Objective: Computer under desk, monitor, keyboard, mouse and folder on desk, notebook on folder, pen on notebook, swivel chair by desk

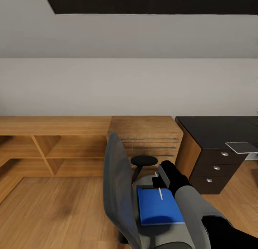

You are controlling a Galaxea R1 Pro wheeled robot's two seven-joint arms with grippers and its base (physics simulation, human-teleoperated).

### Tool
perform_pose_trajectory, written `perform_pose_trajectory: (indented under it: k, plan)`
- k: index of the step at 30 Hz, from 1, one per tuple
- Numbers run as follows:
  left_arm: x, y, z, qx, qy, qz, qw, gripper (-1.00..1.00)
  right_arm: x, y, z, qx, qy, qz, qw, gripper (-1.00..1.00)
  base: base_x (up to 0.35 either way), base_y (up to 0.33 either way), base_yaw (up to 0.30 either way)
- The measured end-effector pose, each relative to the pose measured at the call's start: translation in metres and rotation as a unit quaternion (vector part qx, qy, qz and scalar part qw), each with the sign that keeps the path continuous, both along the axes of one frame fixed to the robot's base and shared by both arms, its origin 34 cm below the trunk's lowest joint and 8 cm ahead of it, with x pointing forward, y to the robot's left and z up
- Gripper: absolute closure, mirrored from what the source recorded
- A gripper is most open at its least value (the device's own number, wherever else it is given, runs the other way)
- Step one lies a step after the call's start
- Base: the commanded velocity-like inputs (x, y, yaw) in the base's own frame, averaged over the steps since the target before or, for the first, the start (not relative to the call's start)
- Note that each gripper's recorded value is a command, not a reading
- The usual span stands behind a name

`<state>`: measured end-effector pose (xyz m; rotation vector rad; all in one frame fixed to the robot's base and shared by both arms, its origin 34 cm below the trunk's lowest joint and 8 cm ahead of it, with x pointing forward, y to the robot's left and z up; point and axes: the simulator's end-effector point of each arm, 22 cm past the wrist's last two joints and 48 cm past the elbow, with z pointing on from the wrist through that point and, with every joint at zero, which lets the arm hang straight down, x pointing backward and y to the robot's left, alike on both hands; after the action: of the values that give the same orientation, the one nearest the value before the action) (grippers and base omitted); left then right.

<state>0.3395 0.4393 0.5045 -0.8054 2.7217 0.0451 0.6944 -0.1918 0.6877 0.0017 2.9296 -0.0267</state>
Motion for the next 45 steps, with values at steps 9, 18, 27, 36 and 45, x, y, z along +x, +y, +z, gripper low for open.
perform_pose_trajectory:
  k: [9, 18, 27, 36, 45]
  plan:
    - [0.0, 0.0, 0.0, 0.0, 0.0, 0.0, 1.0, -1.0, 0.0, 0.001, 0.0, 0.001, 0.0, 0.0, 1.0, 1.0, 0.0, 0.0, -0.027]
    - [0.001, -0.003, 0.0, 0.0, -0.004, 0.0, 1.0, -1.0, 0.003, 0.001, 0.0, 0.001, -0.008, -0.001, 1.0, 1.0, 0.0, 0.0, -0.001]
    - [-0.009, -0.022, 0.001, -0.006, -0.005, 0.008, 0.9999, -1.0, 0.006, -0.001, 0.014, 0.0, -0.014, -0.002, 0.9999, 1.0, 0.0, 0.0, 0.0]
    - [-0.039, -0.013, 0.002, 0.063, -0.048, 0.01, 0.9968, -1.0, 0.013, -0.003, 0.03, -0.002, -0.03, -0.006, 0.9995, 1.0, 0.0, 0.0, 0.0]
    - [-0.063, -0.021, 0.015, 0.105, -0.085, 0.013, 0.9908, -1.0, 0.016, -0.024, 0.044, -0.014, -0.036, -0.015, 0.9991, 1.0, 0.0, 0.0, 0.0]
